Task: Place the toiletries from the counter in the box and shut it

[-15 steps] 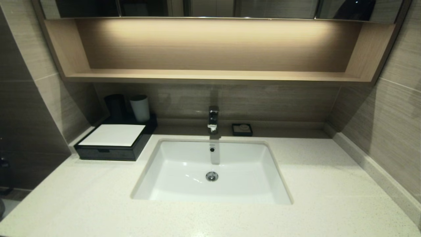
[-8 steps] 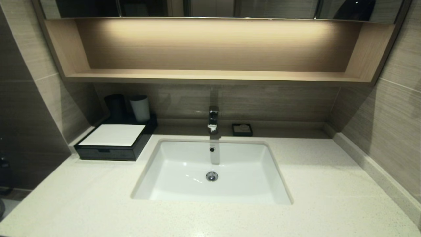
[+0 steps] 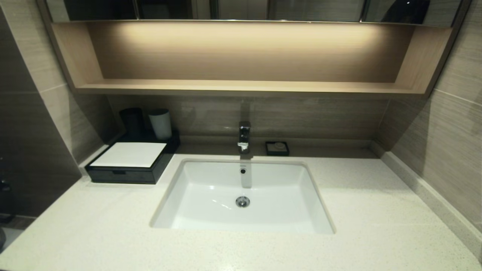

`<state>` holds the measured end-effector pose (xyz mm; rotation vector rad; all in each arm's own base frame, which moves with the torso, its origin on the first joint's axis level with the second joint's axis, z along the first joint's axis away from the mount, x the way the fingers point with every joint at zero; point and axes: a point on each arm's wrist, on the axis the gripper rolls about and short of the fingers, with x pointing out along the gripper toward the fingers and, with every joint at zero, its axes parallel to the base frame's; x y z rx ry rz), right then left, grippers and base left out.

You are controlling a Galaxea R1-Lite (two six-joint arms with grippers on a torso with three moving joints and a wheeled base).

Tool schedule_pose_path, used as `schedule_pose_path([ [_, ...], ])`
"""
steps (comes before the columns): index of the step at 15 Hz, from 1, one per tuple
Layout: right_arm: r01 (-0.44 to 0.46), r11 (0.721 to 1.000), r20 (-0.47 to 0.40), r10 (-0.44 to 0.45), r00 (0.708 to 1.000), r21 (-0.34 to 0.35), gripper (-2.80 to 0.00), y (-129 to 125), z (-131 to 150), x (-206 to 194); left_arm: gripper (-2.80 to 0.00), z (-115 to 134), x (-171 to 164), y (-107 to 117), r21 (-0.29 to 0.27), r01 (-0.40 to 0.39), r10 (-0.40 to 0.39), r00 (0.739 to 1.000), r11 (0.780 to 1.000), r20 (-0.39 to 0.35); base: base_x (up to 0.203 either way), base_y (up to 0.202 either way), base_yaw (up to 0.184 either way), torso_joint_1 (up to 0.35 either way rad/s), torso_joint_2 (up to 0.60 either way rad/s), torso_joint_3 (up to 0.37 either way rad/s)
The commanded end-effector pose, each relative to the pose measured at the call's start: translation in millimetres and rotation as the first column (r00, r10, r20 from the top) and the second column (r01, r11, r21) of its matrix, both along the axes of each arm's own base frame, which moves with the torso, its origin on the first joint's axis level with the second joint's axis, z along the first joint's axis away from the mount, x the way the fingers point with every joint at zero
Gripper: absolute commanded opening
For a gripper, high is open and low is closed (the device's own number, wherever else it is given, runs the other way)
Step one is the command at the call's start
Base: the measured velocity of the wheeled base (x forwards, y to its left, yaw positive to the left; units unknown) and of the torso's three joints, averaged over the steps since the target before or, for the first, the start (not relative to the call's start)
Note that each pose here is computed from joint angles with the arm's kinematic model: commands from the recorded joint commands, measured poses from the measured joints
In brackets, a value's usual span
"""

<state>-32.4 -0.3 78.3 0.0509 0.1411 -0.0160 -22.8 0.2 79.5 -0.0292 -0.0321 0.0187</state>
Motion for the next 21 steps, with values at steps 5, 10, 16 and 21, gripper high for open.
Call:
schedule_pose_path([
  [5, -0.001, 1.0, -0.002, 0.001, 1.0, 0.0, -2.8, 0.0, -0.1, 0.0, -2.8, -2.7, -0.2, -0.1, 0.013, 0.002, -0.002, 1.0, 1.0, -0.018, 0.0, 0.0, 0.0, 0.0, 0.0, 0.0],
  [10, 0.0, 1.0, -0.001, 0.0, 1.0, 0.0, -2.8, 0.0, -0.1, 0.0, -2.8, -2.6, -0.2, -0.1, 0.012, 0.002, -0.002, 1.0, 1.0, -0.017, 0.0, 0.0, 0.0, 0.0, 0.0, 0.0],
  [16, 0.0, 1.0, -0.001, 0.0, 1.0, 0.0, -2.8, 0.0, -0.1, 0.0, -2.8, -2.6, -0.2, -0.1, 0.012, 0.002, -0.002, 1.0, 1.0, -0.017, 0.0, 0.0, 0.0, 0.0, 0.0, 0.0],
  [21, -0.003, 1.0, -0.001, 0.003, 1.0, -0.009, -2.8, 0.0, -0.2, 0.0, -2.8, -2.6, -0.2, -0.1, 0.012, 0.002, -0.002, 1.0, 1.0, -0.017, 0.0, 0.0, 0.0, 0.0, 0.0, 0.0],
])
